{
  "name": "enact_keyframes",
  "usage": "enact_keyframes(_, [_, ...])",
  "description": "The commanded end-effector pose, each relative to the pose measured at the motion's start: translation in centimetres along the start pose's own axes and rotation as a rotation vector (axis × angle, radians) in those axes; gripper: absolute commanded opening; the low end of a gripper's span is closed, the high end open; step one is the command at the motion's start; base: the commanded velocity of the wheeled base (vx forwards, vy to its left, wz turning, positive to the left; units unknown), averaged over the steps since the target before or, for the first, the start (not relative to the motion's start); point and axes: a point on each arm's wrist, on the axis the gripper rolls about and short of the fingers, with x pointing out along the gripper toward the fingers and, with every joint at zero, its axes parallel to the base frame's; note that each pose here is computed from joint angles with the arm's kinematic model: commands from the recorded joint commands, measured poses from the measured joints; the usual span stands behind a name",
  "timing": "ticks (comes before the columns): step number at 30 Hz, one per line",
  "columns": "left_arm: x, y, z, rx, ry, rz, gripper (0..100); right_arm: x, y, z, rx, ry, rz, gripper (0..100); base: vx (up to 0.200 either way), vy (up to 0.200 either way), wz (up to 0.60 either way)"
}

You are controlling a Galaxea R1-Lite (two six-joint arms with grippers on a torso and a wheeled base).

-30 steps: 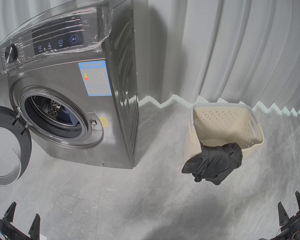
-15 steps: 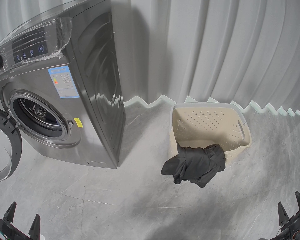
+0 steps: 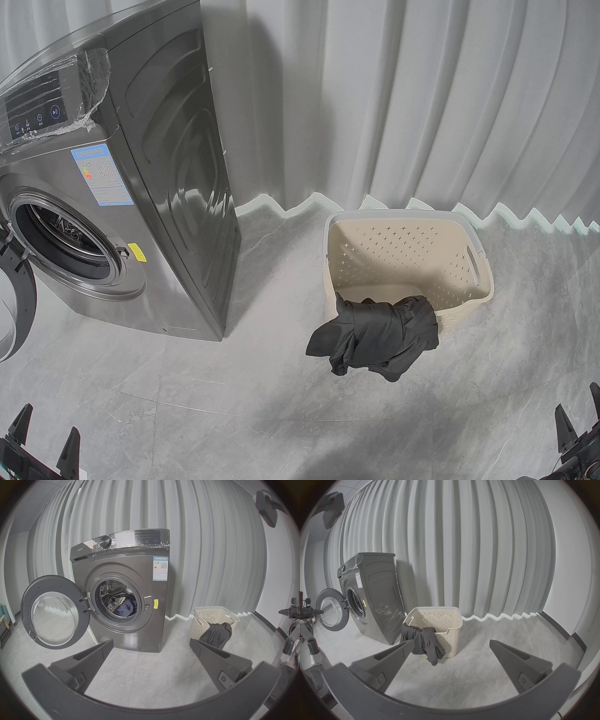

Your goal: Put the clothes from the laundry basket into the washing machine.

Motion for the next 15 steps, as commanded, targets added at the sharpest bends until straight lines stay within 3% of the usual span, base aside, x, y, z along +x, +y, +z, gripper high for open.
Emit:
enact_keyframes(1, [0.0,0.0,-0.4,-0.003,-0.001,0.001,100,0.0,0.0,-0.5,0.002,0.002,-0.001,100,0.000,-0.200,0.00])
enact_keyframes(5, [0.0,0.0,-0.4,-0.006,-0.001,0.001,100,0.0,0.0,-0.5,0.016,-0.001,-0.004,100,0.000,-0.200,0.00])
enact_keyframes(7, [0.0,0.0,-0.4,-0.003,-0.001,0.001,100,0.0,0.0,-0.4,0.016,-0.004,-0.005,100,0.000,0.000,0.00])
enact_keyframes(12, [0.0,0.0,-0.4,0.002,-0.001,0.001,100,-0.9,0.0,3.1,0.019,-0.139,-0.001,100,0.000,0.000,0.00])
enact_keyframes(15, [0.0,0.0,-0.4,0.002,-0.001,0.001,100,-0.6,0.0,3.5,0.020,-0.076,0.012,100,0.000,0.000,0.00])
